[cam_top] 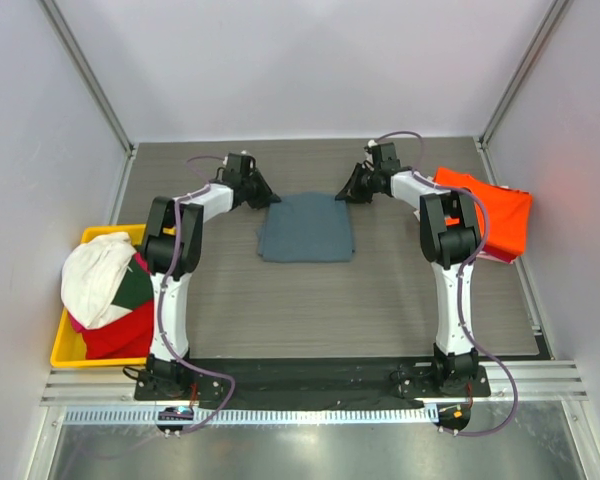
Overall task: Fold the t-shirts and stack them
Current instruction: Neatly place the folded tshirt to the corner
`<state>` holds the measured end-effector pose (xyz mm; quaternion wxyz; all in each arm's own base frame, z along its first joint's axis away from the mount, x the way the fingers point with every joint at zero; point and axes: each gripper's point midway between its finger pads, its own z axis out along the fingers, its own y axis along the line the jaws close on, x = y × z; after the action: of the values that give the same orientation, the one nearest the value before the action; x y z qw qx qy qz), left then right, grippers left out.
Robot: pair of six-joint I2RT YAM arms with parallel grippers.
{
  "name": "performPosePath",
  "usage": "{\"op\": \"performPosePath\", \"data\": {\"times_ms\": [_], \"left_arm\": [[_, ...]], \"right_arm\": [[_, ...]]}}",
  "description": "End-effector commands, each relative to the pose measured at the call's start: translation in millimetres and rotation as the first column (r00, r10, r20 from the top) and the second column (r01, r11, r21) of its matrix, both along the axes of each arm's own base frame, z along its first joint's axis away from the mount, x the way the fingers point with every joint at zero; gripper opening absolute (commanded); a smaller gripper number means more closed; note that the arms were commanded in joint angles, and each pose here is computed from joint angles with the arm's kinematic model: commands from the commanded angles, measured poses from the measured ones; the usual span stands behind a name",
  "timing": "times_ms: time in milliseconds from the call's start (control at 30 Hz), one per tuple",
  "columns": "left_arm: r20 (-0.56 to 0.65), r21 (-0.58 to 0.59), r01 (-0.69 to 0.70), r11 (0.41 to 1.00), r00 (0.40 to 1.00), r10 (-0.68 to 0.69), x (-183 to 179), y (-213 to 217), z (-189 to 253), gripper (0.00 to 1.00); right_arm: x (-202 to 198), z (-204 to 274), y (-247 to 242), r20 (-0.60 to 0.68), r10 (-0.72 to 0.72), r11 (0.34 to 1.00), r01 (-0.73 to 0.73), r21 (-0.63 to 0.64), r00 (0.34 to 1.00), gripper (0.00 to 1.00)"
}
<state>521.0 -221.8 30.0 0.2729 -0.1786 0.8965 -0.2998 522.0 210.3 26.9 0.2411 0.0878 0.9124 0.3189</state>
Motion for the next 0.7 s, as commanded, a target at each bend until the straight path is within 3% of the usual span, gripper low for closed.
{"op": "performPosePath", "data": {"times_ms": [0, 267, 533, 667], "left_arm": [[0.032, 0.074, -0.046, 0.996, 0.999, 0.044, -6.8, 14.2, 6.3, 0.0], [0.169, 0.041, -0.038, 0.998, 0.985, 0.031, -27.1, 19.2, 69.7, 0.0], [0.29, -0.029, -0.009, 1.0, 0.957, 0.017, -63.6, 14.8, 153.0, 0.0], [0.358, -0.046, 0.009, 0.999, 0.934, 0.009, -84.7, 10.4, 201.5, 0.0]], "right_arm": [[0.2, 22.6, 5.4, 0.038, 0.008, 1.0, -0.008, -0.009, 0.999, 0.01], [-14.9, 93.3, 3.0, 0.198, 0.01, 0.999, -0.018, 0.035, 0.98, 0.01], [-59.4, 148.3, -5.9, 0.285, 0.005, 0.998, -0.024, 0.064, 0.959, 0.01], [-86.6, 201.4, -18.3, 0.375, -0.029, 0.996, -0.003, 0.084, 0.927, 0.01]]}}
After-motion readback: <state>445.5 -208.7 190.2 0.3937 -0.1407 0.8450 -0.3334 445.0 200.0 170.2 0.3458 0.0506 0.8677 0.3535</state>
